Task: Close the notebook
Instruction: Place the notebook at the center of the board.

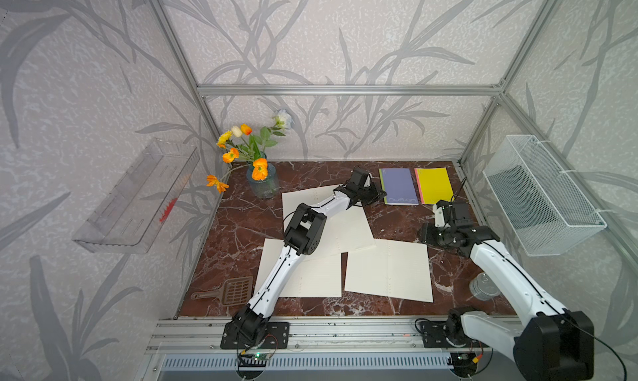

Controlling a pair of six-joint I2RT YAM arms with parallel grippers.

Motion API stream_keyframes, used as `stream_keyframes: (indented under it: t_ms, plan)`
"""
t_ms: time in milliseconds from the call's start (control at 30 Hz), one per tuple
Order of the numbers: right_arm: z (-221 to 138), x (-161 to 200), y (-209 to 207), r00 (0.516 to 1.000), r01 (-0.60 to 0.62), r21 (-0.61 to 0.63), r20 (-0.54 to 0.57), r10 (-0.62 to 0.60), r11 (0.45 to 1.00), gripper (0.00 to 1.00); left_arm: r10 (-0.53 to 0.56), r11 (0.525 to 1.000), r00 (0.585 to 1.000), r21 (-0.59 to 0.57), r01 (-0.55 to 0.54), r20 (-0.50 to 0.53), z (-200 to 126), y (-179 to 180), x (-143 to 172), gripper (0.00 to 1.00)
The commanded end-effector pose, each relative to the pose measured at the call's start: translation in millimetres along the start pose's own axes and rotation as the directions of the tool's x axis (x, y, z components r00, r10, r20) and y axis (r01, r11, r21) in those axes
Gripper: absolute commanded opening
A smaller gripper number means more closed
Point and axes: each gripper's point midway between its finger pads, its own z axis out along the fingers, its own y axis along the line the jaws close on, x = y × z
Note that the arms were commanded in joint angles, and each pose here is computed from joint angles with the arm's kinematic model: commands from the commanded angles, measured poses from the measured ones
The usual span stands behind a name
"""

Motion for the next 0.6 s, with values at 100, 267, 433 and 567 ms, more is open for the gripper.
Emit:
stream_keyframes:
  t_ms: [100,267,433,567]
  plan:
    - [-2.0,5.3,-2.8,1.0,-0.01,0.004,-0.006,0.01,1.0,0.56,0.045,0.999,0.998,0.008,-0.045,0.035,-20.5,-18.6,-15.0,0.32]
    - [-1.7,4.7,-2.9,1.0,-0.01,0.005,-0.003,0.01,1.0,0.56,0.073,0.997,0.996,-0.003,-0.073,0.055,-38.4,-27.4,-16.2,0.35]
    - [-0.1,5.0,-0.1,1.0,0.001,-0.01,-0.01,-0.001,1.0,0.58,0.123,0.992,0.989,-0.033,-0.121,0.08,-65.6,-38.6,-15.4,0.37]
    - [1.8,5.0,2.5,1.0,0.004,-0.025,-0.015,-0.005,1.0,0.58,0.158,0.986,0.983,-0.065,-0.152,0.089,-87.2,-43.9,-10.6,0.37]
